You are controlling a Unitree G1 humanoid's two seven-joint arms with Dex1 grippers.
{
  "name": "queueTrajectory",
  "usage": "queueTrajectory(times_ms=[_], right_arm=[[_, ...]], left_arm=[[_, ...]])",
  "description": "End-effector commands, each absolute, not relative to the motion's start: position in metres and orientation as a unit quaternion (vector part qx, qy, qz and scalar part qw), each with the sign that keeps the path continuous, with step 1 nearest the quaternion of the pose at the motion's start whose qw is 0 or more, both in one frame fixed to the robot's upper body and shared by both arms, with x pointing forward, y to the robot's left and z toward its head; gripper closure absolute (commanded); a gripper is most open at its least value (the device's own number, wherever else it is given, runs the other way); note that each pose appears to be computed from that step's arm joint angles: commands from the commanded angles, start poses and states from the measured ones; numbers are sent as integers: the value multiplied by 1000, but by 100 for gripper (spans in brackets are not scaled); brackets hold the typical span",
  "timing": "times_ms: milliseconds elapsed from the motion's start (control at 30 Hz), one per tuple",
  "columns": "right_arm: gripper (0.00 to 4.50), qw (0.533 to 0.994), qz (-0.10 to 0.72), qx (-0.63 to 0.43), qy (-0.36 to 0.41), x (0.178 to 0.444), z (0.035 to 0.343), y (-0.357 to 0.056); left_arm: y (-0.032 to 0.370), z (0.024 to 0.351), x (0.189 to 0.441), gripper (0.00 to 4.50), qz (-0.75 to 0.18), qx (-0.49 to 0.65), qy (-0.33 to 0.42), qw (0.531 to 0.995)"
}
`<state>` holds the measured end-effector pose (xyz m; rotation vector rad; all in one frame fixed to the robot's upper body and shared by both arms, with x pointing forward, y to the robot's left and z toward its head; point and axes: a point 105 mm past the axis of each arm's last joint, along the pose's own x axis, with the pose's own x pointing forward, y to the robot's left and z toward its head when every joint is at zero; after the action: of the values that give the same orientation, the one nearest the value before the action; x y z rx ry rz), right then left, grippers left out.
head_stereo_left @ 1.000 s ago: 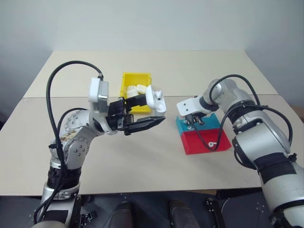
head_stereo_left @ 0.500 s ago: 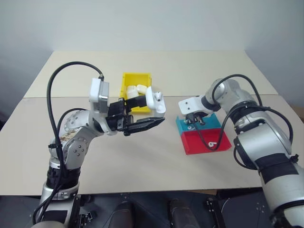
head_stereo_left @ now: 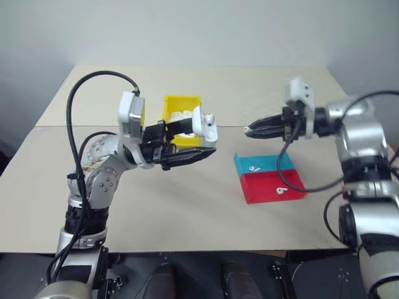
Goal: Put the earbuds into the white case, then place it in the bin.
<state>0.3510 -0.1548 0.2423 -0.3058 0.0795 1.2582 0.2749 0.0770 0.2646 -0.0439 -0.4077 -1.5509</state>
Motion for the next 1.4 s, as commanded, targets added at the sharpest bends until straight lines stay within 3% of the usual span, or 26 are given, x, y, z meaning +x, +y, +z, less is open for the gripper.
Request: queueTrajectory(times_ms=[33, 267, 533, 1100, 1400], right_arm=[[378, 808, 586, -47, -37, 317, 281, -149], [378, 799, 586, 81, -105, 280, 299, -130], [378, 769, 616, 119, -119, 255, 306, -100], [378, 747, 649, 110, -94, 243, 302, -80], [378, 759, 641, 82, -75, 246, 292, -76]], left_arm=[[77, 273, 276, 172, -701, -20, -192, 687], [70, 266, 278, 172, -714, -30, -175, 677], [63, 267, 280, 172, -725, -32, -177, 664], [67, 264, 284, 172, -721, -26, -176, 670], [65, 263, 283, 172, -720, -26, -179, 670]])
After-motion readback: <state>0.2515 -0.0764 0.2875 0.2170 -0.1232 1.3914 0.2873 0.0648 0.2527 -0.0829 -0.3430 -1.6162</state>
